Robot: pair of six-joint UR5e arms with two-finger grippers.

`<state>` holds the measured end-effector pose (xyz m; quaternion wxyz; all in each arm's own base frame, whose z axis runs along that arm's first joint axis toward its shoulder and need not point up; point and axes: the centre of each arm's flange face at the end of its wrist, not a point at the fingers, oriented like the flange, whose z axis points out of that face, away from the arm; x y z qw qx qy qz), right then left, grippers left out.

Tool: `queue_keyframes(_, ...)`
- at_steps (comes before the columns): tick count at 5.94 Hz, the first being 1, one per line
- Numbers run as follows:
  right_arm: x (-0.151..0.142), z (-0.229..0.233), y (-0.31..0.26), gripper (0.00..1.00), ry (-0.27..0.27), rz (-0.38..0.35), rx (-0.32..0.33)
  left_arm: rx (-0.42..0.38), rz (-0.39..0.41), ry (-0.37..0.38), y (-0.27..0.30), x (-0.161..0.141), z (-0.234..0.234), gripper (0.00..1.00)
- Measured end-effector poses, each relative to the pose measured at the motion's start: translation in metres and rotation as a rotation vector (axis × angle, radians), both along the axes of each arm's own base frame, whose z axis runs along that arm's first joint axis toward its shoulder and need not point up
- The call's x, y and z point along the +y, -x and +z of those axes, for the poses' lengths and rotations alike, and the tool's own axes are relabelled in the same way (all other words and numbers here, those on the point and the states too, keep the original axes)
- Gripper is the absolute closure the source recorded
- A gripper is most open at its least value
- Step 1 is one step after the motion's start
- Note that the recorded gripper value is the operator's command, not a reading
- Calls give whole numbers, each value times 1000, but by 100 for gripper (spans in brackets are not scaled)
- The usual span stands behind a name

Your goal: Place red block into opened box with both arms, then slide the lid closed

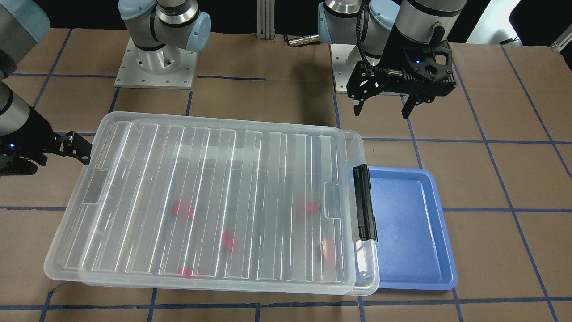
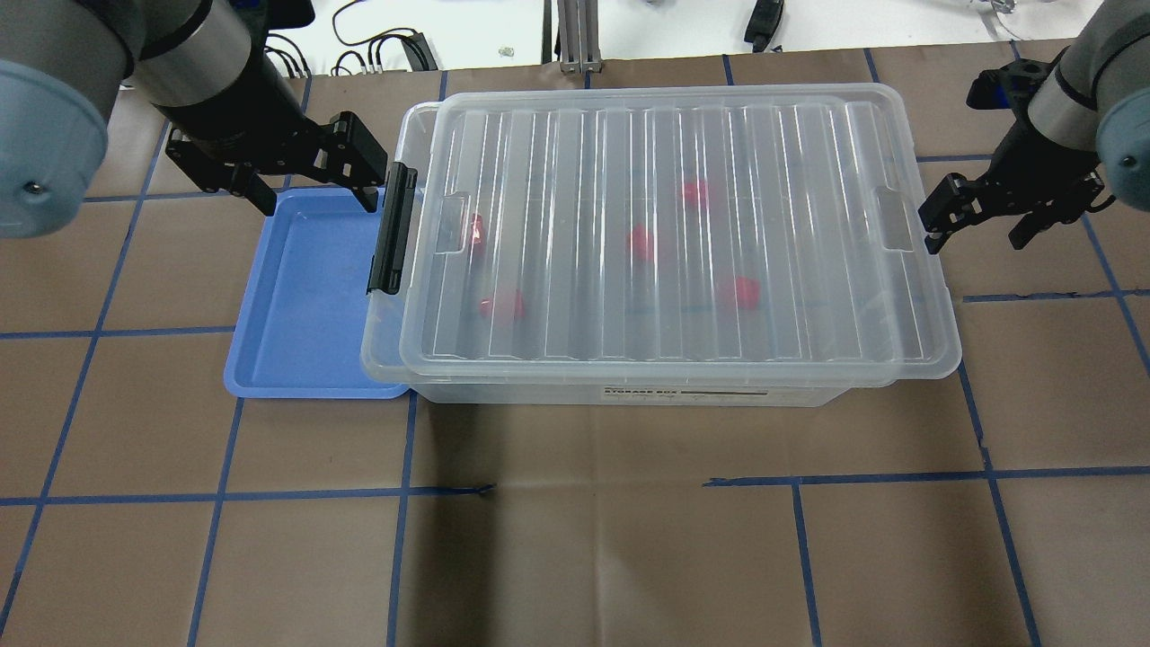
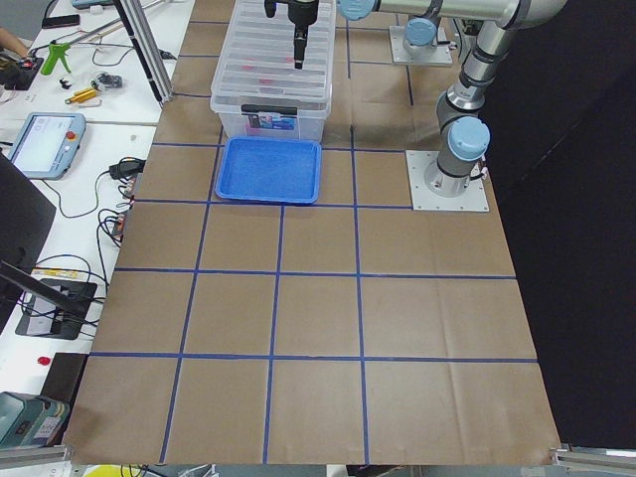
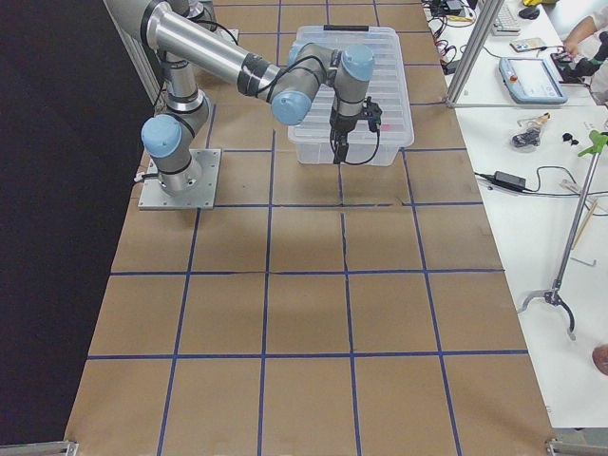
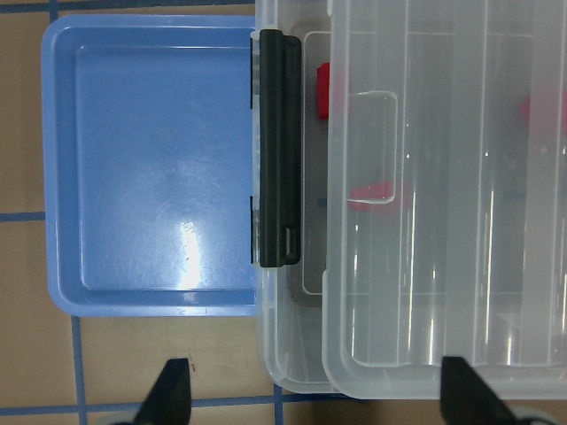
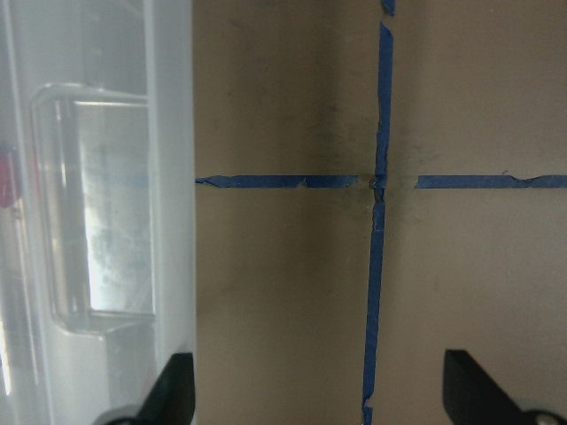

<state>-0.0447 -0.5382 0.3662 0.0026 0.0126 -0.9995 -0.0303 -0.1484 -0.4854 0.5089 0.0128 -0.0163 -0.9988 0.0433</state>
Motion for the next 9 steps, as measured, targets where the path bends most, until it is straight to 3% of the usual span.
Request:
queue_keyframes(2,-3,43,-12,0,26,-36,10,-1,0,-2,0,0,0,2)
queue_keyframes(6,-2,121,-127,0,18,-206,9,-2,0,-2,0,0,-1,2)
queue_keyframes(8,5,141,-154,0,-7,-224,-38,-2,0,-2,0,0,-1,2)
queue_keyframes(9,6,143,-155,0,-12,-224,-28,-2,0,-4,0,1,-1,1)
